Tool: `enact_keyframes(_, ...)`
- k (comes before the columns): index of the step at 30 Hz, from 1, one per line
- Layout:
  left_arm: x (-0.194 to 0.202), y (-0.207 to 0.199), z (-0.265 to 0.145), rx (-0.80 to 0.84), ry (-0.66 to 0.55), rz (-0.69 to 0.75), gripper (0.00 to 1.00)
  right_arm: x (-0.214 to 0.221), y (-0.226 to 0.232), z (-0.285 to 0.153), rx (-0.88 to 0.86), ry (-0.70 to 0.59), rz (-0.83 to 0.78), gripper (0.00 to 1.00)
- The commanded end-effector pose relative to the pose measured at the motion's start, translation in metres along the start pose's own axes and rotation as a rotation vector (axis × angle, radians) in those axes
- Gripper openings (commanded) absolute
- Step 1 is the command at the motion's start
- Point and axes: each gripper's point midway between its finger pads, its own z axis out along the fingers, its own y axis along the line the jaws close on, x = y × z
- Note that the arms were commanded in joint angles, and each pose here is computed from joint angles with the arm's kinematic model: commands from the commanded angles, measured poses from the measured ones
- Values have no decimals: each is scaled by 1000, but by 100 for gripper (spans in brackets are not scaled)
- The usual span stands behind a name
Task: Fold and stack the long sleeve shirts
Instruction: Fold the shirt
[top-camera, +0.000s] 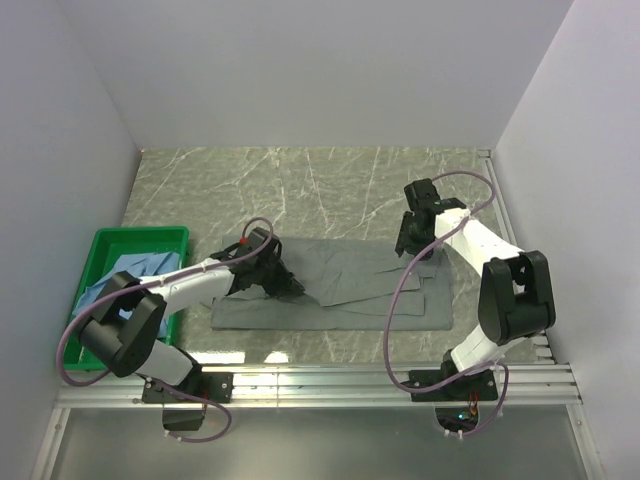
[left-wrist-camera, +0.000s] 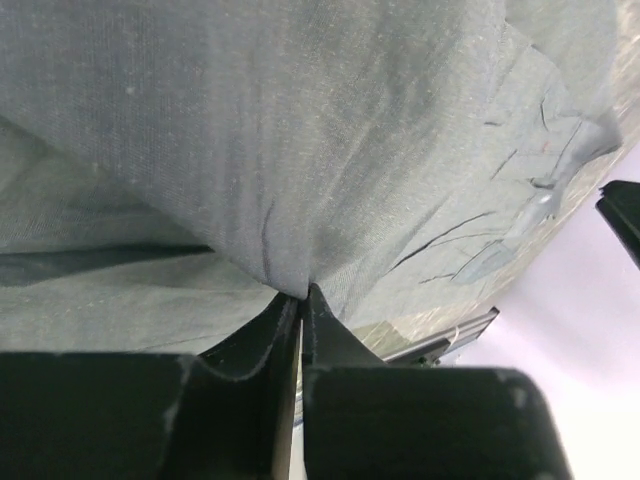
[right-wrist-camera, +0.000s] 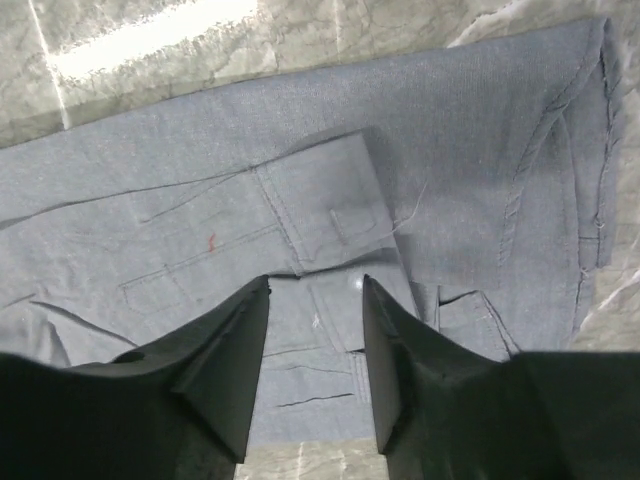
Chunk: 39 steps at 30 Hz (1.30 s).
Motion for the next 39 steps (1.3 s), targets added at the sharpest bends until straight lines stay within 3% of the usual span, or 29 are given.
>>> enact_keyframes(1,11,2,-5,10,69,21,12,-31,9,-18,-34,-110,25,51)
enact_keyframes(4,10,-1,-9,10,73,42,32,-41,17,-36,-95,-184,29,51)
enact_keyframes(8,-7,-21,-34,51,-33,113,69,-45,38,-63,-249,-267,-6,52)
enact_keyframes(11,-16,-29,-53,66,-96,165,76,-37,77,-89,-478,-303,-85,52)
enact_keyframes(17,-62,-41,-80,80,-292,236,64,22,150,-120,-798,-253,-319,52)
enact_keyframes(20,-89,-36,-78,62,-347,246,57,58,185,-128,-942,-167,-437,52)
enact_keyframes(23,-106,-23,-64,15,-357,243,50,90,209,-117,-975,-77,-548,52)
enact_keyframes(28,-111,5,-41,-59,-332,197,40,131,222,-75,-916,123,-705,52)
enact_keyframes(33,-111,68,-31,-198,-356,58,28,167,201,-38,-790,309,-797,50)
enact_keyframes(39,-115,114,-37,-241,-382,-98,22,182,172,-22,-682,367,-846,50)
